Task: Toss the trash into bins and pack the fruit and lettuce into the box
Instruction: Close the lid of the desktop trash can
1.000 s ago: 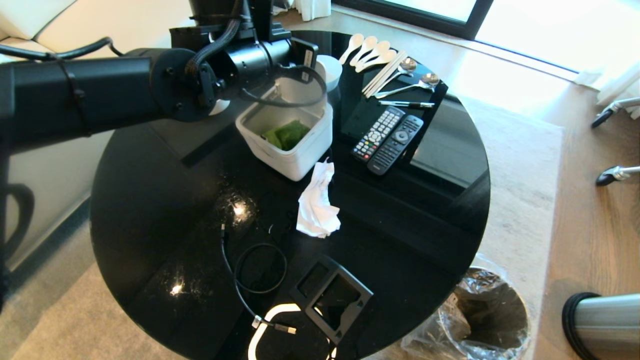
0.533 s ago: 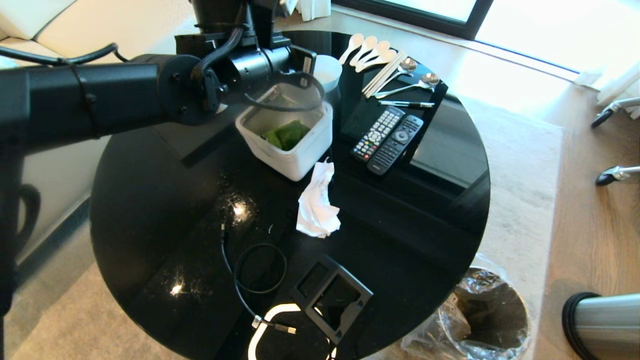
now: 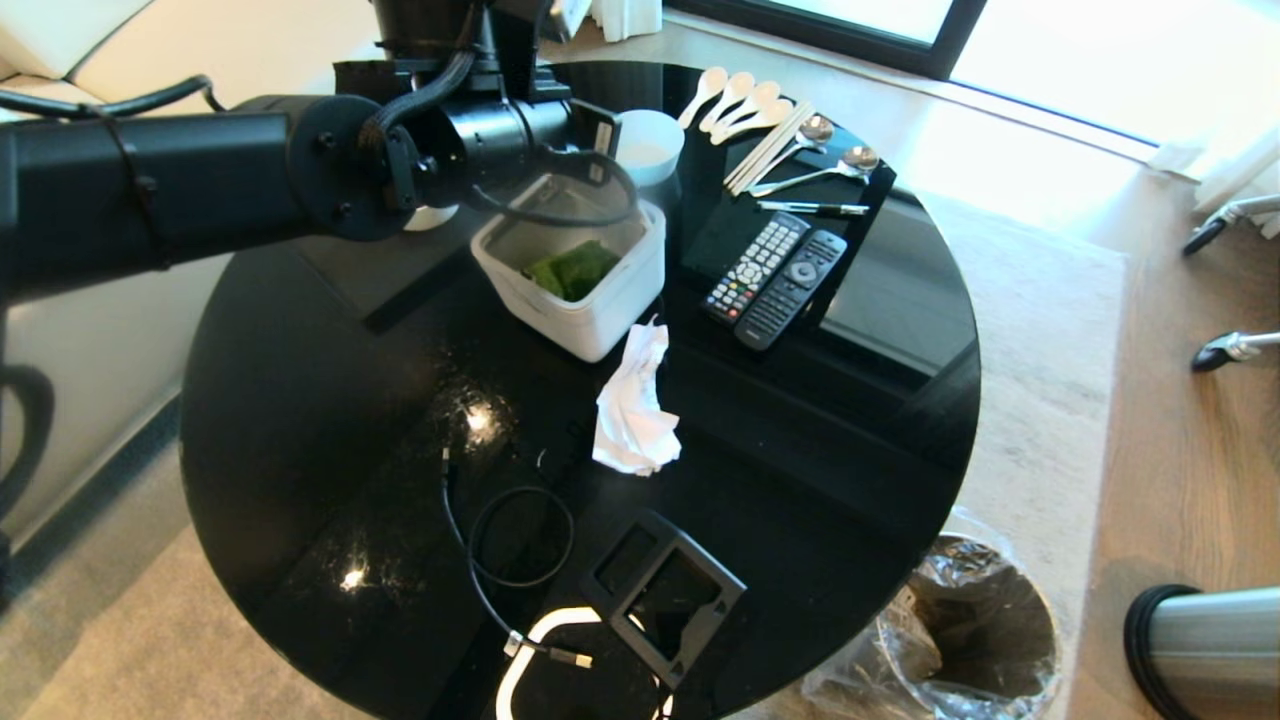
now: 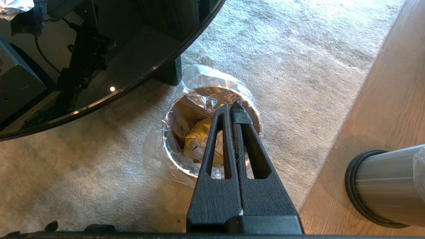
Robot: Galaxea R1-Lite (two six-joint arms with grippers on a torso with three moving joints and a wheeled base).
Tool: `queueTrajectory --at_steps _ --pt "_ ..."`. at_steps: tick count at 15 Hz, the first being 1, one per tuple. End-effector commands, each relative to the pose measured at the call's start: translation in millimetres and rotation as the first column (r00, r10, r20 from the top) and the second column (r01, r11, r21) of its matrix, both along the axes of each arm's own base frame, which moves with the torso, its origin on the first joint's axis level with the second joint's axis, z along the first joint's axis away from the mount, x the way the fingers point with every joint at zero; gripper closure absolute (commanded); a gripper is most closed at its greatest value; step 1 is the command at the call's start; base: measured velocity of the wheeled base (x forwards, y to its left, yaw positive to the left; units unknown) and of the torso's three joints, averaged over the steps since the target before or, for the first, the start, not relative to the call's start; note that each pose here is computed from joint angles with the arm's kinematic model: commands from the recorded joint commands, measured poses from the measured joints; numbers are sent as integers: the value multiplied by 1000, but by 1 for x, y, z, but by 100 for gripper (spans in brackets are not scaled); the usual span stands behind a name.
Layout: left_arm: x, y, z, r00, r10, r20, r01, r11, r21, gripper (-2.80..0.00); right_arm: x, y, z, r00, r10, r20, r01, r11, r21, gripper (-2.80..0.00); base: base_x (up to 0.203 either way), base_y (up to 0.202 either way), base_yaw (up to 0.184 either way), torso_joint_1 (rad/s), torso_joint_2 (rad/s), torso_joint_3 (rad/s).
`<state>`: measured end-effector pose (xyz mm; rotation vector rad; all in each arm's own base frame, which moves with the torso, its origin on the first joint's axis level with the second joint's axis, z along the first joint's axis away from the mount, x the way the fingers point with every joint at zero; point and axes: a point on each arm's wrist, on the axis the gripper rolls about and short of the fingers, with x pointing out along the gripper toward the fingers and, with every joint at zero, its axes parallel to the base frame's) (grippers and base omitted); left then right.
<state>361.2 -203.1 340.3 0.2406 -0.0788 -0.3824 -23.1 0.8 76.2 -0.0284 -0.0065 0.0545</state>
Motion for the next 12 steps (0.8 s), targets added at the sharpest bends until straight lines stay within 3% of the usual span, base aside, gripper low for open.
queueTrajectory --at_steps 1,5,12 --pt "-6 3 4 1000 0 -17 0 1000 11 0 0 0 0 1000 1 -1 -1 1000 -1 0 0 0 0 0 0 0" --pt "-11 7 0 996 12 -87 -7 999 51 0 0 0 0 1000 1 -1 -1 1000 -1 0 0 0 0 0 0 0" --pt "-1 19 -13 989 71 -127 -60 994 86 0 0 0 0 1000 1 -1 -1 1000 -1 0 0 0 0 0 0 0"
